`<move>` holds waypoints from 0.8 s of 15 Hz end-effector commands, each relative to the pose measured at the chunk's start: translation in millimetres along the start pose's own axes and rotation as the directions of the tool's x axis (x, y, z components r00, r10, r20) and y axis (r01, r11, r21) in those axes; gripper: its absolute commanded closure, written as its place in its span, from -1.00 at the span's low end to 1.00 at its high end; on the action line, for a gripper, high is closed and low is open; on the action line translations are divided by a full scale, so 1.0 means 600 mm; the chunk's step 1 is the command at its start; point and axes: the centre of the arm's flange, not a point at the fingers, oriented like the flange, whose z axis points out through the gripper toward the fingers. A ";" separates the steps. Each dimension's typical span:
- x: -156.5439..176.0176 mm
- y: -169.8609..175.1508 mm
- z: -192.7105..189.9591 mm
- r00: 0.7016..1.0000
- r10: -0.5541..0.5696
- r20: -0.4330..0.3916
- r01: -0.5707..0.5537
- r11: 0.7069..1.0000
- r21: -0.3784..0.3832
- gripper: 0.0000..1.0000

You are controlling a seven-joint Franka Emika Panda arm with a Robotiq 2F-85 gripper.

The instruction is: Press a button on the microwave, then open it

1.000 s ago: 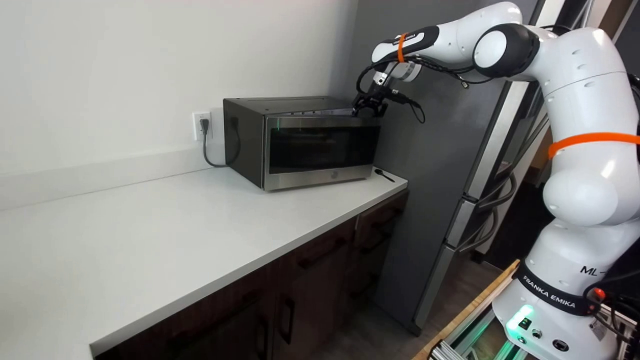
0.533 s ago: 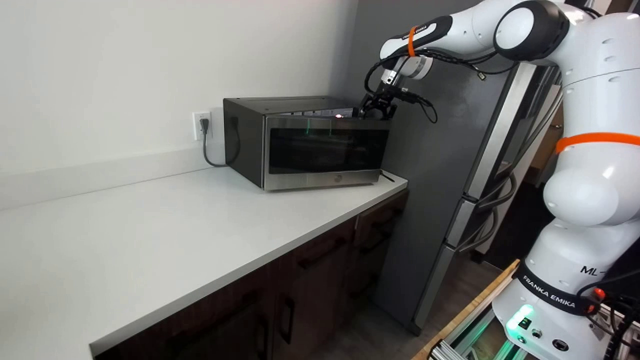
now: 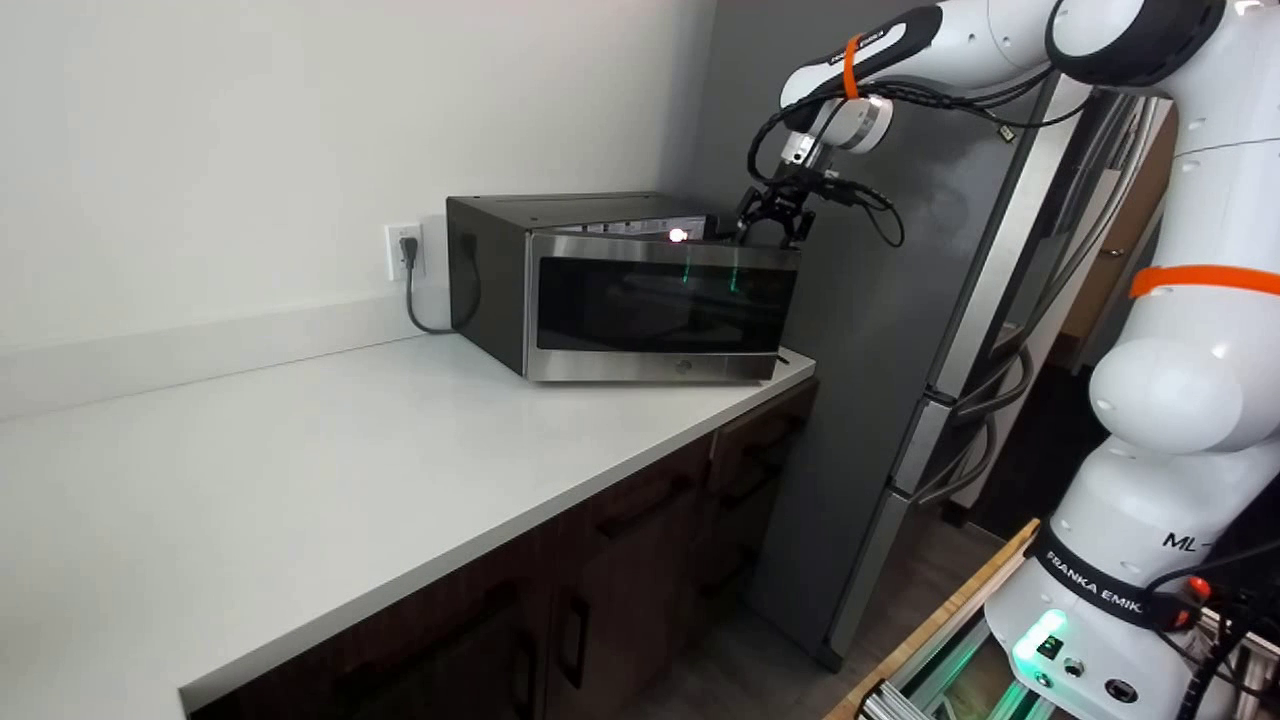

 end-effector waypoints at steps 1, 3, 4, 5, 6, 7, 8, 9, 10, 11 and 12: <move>-0.044 -0.005 0.003 0.999 0.041 0.015 -0.042 0.998 0.045 -1.00; -0.051 -0.011 0.004 0.998 0.055 0.023 -0.056 0.996 0.065 -1.00; -0.054 -0.013 0.005 0.998 0.061 0.027 -0.063 0.995 0.072 -1.00; -0.059 -0.016 0.004 0.998 0.057 0.030 -0.060 0.995 0.085 -1.00; -0.063 -0.018 0.006 0.998 0.059 0.025 -0.061 0.995 0.077 -1.00; -0.067 -0.018 0.005 0.998 0.056 0.026 -0.057 0.995 0.075 -1.00; -0.072 -0.016 0.000 0.998 0.061 0.010 -0.061 0.997 0.055 -1.00; -0.077 -0.013 -0.005 0.998 0.061 -0.011 -0.060 0.997 0.041 -1.00; -0.081 -0.010 -0.013 0.998 0.050 -0.048 -0.049 0.999 0.016 -1.00; -0.084 -0.007 -0.022 0.996 0.038 -0.082 -0.038 0.999 -0.002 -1.00; -0.085 -0.003 -0.027 0.992 0.015 -0.127 -0.019 0.999 -0.036 -1.00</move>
